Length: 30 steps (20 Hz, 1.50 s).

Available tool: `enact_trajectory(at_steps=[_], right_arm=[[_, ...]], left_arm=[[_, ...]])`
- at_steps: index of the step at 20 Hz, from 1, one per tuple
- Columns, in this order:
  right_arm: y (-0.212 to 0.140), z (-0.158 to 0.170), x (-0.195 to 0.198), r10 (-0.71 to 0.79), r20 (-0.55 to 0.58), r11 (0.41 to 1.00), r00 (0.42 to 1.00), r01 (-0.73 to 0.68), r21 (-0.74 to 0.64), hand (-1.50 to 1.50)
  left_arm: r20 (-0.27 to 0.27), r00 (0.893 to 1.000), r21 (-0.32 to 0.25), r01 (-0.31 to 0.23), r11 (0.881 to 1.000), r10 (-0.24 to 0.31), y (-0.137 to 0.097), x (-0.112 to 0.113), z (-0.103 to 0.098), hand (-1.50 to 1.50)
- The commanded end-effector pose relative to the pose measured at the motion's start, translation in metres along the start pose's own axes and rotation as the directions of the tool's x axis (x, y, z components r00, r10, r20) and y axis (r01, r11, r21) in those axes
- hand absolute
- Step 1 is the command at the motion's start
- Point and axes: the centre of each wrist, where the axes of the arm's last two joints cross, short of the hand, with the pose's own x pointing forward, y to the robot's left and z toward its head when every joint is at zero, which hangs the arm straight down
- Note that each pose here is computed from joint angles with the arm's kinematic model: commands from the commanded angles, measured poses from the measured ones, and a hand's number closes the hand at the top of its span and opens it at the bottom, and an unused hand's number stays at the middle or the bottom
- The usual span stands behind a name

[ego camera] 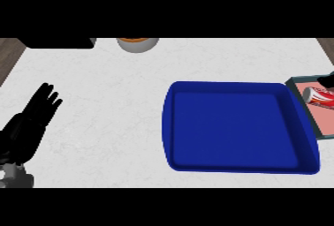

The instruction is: Pick the can from the tray and place it in the cardboard box

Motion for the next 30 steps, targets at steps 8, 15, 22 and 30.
enact_trajectory(at_steps=[8,15,22,30], right_arm=[[-0.022,0.006,-0.004,-0.457,0.118,0.848,0.882,0.472,-0.243,-1.5],[-0.036,0.01,-0.069,-0.651,0.154,0.686,0.743,0.663,-0.301,-1.5],[-0.077,0.037,-0.146,-0.699,0.131,0.636,0.703,0.695,-0.336,-1.5],[-0.098,0.059,-0.201,-0.695,0.174,0.654,0.697,0.714,-0.249,-1.5]], left_arm=[[0.009,1.0,0.007,0.01,1.0,-0.01,0.009,0.004,0.004,0.0],[0.003,1.0,0.016,-0.006,1.0,0.006,0.008,-0.013,0.001,0.0],[0.003,1.0,0.032,0.0,0.999,0.0,0.004,-0.006,0.025,0.0],[-0.009,1.0,0.009,0.011,1.0,-0.01,0.01,-0.017,0.001,0.0]])
